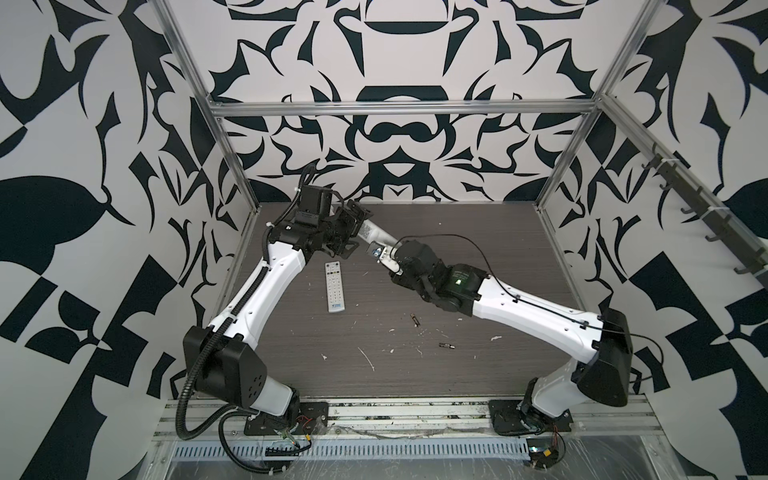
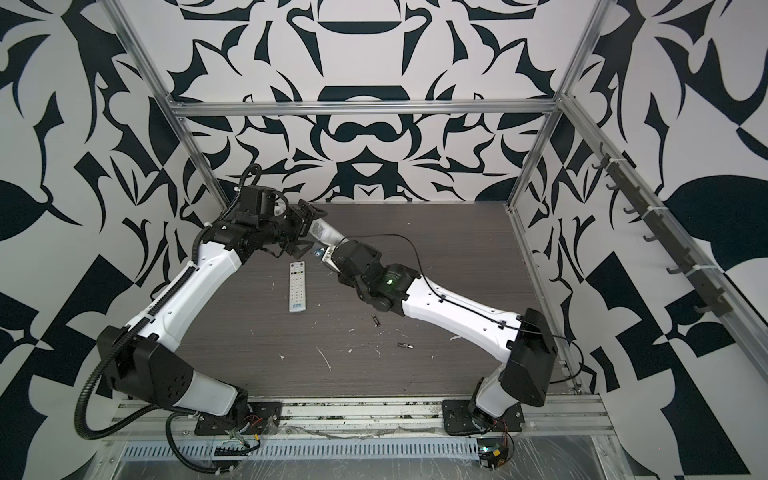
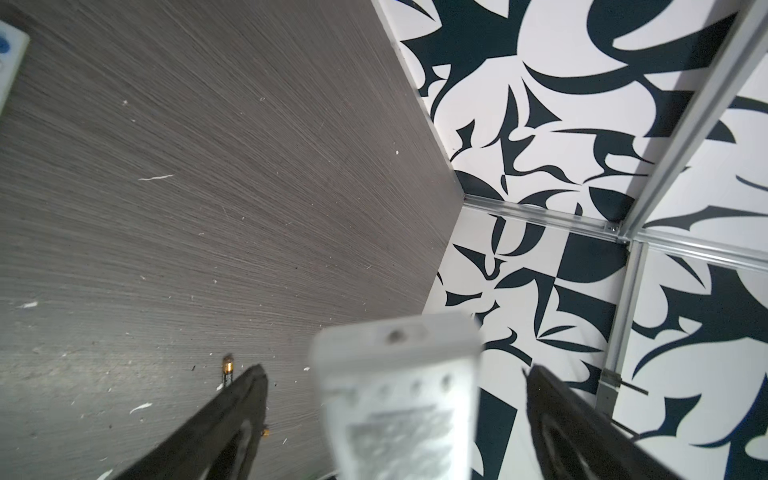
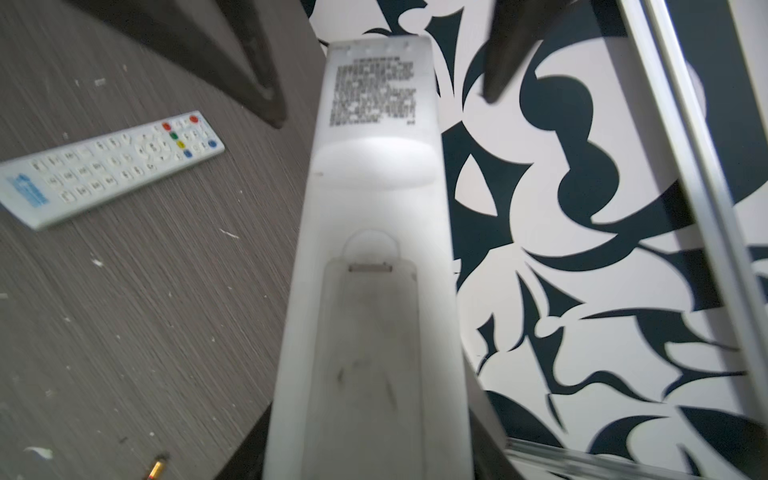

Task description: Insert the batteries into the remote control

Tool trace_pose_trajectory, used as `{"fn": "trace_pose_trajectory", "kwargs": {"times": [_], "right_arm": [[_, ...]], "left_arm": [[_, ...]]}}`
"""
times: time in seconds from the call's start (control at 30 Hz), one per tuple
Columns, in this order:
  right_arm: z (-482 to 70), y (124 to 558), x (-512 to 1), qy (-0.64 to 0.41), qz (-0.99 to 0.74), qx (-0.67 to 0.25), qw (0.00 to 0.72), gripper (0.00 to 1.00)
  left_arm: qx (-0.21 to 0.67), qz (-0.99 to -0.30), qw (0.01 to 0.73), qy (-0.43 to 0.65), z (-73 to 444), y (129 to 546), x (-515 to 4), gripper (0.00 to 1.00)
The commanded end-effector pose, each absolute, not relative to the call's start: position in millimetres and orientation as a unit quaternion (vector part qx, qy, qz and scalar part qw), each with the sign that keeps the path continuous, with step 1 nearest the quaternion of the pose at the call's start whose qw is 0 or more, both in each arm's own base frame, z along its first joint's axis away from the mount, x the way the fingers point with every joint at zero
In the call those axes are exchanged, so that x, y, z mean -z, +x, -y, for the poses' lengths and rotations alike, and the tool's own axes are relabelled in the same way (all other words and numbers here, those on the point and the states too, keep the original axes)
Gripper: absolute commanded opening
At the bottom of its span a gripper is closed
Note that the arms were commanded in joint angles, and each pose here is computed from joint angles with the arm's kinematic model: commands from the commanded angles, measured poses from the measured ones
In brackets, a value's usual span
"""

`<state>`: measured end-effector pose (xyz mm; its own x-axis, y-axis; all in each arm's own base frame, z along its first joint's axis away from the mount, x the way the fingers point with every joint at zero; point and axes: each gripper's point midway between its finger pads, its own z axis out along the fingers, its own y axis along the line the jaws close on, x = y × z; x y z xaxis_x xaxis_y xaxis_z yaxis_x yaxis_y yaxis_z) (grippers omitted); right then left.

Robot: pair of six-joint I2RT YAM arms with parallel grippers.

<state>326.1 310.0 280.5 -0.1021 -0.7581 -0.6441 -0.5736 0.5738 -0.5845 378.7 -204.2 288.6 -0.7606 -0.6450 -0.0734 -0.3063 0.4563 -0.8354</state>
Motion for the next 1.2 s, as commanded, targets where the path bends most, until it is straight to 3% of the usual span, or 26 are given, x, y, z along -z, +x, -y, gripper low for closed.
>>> {"fn": "trace_pose_trajectory", "kwargs": {"times": [0.0, 0.33, 0.5, 0.77, 0.9, 1.03, 1.17], "right_arm": [[-304, 317, -325, -0.372, -0.765, -0.019, 0.526, 0.00], [-308, 295, -349, -0.303, -0.775, -0.176, 0.526, 0.00], [-308, 290, -354, -0.284, -0.770, -0.208, 0.533, 0.00], [-310, 289, -355, -0.266, -0.770, -0.227, 0.533, 0.00], [-311, 289, -356, -0.263, -0.770, -0.232, 0.533, 0.00], [-311, 288, -352, -0.261, -0.772, -0.235, 0.530, 0.00], [-312, 287, -353, -0.262, -0.770, -0.243, 0.529, 0.00]], "left_arm": [[0.471, -0.817, 0.253, -0.215, 210, 373, -316, 0.99], [0.569, -0.750, 0.320, -0.108, 237, 368, -362, 0.99], [0.608, -0.714, 0.334, -0.097, 248, 372, -382, 0.99], [0.617, -0.713, 0.324, -0.081, 273, 372, -383, 0.97], [0.617, -0.712, 0.326, -0.083, 276, 369, -382, 0.86], [0.616, -0.711, 0.330, -0.083, 276, 368, -383, 0.67], [0.613, -0.712, 0.333, -0.085, 275, 368, -382, 0.38]]}}
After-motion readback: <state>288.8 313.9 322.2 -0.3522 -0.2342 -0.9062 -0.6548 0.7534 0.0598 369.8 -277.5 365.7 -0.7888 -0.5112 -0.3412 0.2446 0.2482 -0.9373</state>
